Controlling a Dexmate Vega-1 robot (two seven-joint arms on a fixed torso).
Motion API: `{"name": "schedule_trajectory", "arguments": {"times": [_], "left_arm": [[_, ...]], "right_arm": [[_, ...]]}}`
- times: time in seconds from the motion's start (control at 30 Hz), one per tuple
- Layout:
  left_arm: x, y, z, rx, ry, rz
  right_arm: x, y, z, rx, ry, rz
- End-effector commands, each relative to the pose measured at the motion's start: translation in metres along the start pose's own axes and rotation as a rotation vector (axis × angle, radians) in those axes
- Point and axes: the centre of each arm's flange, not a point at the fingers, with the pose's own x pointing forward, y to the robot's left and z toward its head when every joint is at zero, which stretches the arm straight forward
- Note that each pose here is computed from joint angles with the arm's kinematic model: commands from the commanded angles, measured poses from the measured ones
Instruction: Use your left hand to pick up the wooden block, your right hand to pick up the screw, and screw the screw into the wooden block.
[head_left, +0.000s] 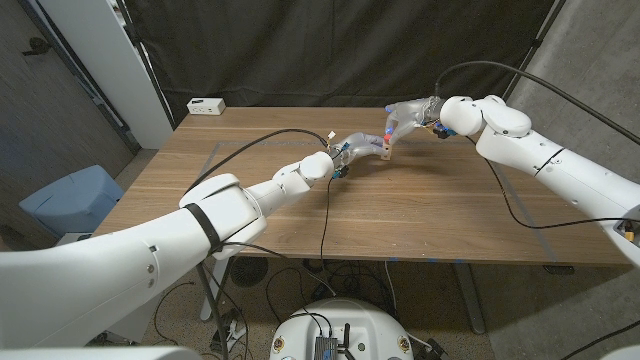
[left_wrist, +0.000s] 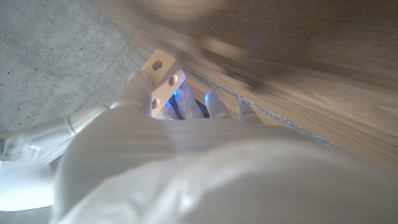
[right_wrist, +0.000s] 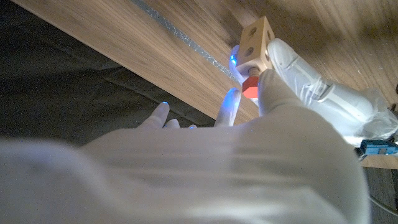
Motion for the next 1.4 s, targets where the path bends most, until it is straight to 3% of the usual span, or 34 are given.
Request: {"name": "schedule_trajectory", "arguments": {"times": [0.03,1.4], "left_arm": [[-0.0011,-0.0025,-0.0002,-0.004,-0.007,-0.002],[-0.0048,-0.0045,0.0018,-0.002,-0.042,-0.002]], "right_arm": [[0.0026,0.0037,0.0006,0.001,0.004,-0.02],[-0.0009,0.0106,0.0069,0.001,0.025,-0.058]]}}
